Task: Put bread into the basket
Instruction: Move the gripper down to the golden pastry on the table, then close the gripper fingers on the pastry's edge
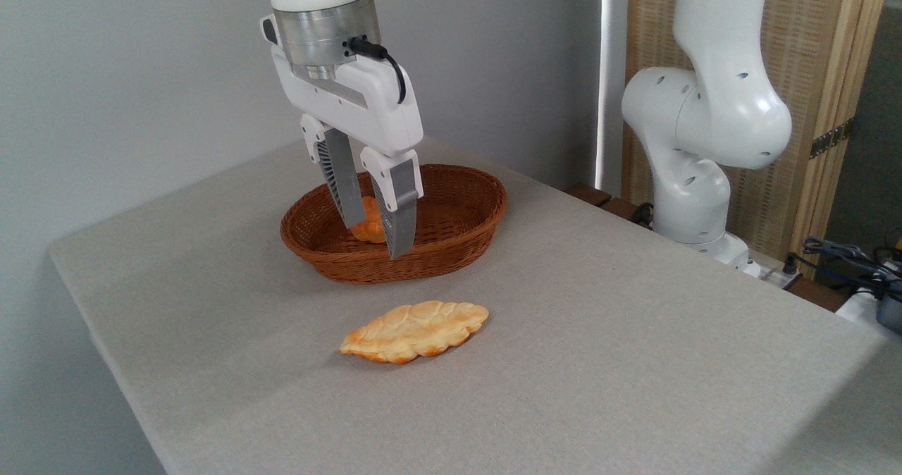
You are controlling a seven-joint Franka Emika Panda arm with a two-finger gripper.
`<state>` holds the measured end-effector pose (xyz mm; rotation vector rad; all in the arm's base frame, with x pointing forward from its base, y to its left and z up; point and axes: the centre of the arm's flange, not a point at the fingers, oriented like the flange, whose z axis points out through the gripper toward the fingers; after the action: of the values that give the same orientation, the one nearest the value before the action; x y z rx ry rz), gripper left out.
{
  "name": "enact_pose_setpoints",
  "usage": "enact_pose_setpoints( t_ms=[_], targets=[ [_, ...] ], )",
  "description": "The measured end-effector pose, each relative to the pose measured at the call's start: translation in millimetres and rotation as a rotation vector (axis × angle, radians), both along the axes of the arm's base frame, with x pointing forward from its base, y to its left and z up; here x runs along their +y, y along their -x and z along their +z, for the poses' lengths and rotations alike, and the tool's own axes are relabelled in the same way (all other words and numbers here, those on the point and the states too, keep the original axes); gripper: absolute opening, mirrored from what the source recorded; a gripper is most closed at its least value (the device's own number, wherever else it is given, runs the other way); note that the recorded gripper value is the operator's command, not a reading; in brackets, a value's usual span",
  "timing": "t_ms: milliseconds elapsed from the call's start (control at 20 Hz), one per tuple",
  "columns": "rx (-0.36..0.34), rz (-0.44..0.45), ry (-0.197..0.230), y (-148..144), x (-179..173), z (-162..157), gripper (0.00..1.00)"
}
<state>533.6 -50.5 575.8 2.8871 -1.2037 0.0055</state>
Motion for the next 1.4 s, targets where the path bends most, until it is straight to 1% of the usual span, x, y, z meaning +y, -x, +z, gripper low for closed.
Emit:
enact_pose_setpoints(
  t_ms=[200,400,500,850,1150,1300,1400],
  targets=[
    [0.03,-0.004,0.012,4,-4,-3,1.0],
    [0.06,-0.006,0.011,5,-4,-26,1.0],
    [0.064,-0.027,0.012,4,-4,-38,1.0],
    [0.065,-0.153,0.016,2,-2,-92,1.0],
    [0.086,-0.332,0.024,9,-1,-132,1.0],
    [0.095,-0.416,0.029,12,-1,-142,1.0],
    [0.096,-0.45,0.031,12,-1,-144,1.0]
  ],
)
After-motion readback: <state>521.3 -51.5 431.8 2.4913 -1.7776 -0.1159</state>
